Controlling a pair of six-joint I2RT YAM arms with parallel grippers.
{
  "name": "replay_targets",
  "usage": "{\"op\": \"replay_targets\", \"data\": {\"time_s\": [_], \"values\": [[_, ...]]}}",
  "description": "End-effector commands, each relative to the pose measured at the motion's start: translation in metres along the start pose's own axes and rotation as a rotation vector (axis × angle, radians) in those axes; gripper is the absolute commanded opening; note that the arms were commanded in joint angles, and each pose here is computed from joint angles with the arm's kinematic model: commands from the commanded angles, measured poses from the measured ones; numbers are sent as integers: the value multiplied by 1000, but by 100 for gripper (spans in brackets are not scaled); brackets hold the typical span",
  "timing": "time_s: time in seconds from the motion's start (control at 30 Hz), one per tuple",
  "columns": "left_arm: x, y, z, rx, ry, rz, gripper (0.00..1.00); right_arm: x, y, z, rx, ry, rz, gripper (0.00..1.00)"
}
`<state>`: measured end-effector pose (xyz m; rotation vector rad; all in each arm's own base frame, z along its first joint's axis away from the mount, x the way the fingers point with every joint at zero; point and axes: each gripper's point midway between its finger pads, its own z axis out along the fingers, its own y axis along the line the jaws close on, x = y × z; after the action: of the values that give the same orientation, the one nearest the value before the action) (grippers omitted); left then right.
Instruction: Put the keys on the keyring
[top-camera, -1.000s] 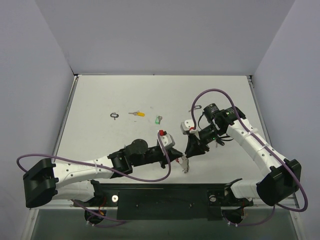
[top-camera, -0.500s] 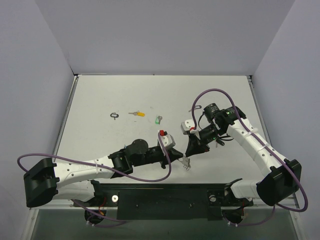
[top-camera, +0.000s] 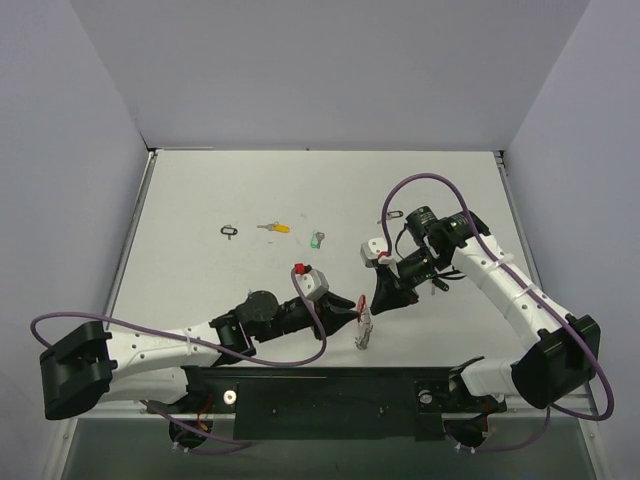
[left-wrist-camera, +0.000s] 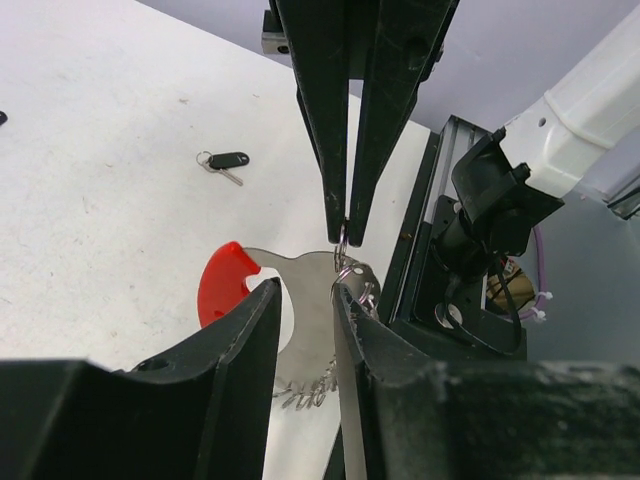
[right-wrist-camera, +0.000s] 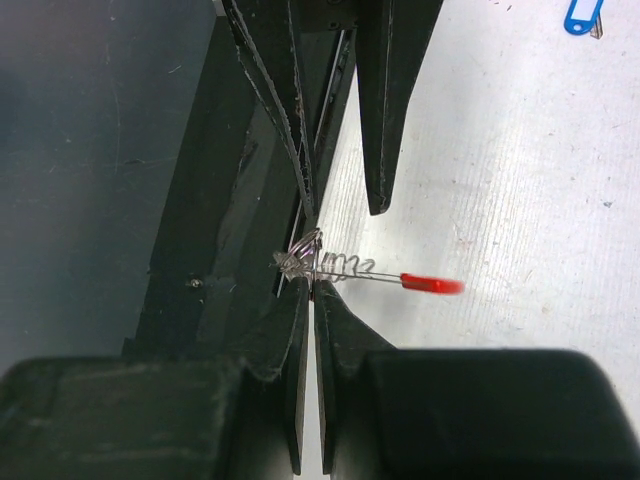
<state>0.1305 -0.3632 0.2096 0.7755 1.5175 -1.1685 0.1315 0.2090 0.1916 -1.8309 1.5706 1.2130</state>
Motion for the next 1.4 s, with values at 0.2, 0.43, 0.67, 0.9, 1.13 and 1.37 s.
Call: {"op": "replay_targets", "data": {"time_s": [0.2, 0.43, 0.67, 0.9, 1.13, 1.37], "values": [[-43, -13, 6, 46, -193, 56, 38, -14, 7, -2, -32, -58, 25, 0], [-39, -15, 14, 60, -183, 81, 37, -14, 7, -1, -35, -59, 29, 0], [-41, -15, 14, 61, -189, 81, 36, -14, 7, -1, -36, -58, 28, 0], [-33, 9, -11, -65, -193, 99, 36, -14, 8, -1, -39, -62, 33, 0], [-13, 7, -2, -44, -138, 82, 35, -14, 7, -2, -39, -64, 33, 0], [-3, -5, 11, -26, -113, 88, 36, -14, 8, -2, -44, -67, 38, 0]]}}
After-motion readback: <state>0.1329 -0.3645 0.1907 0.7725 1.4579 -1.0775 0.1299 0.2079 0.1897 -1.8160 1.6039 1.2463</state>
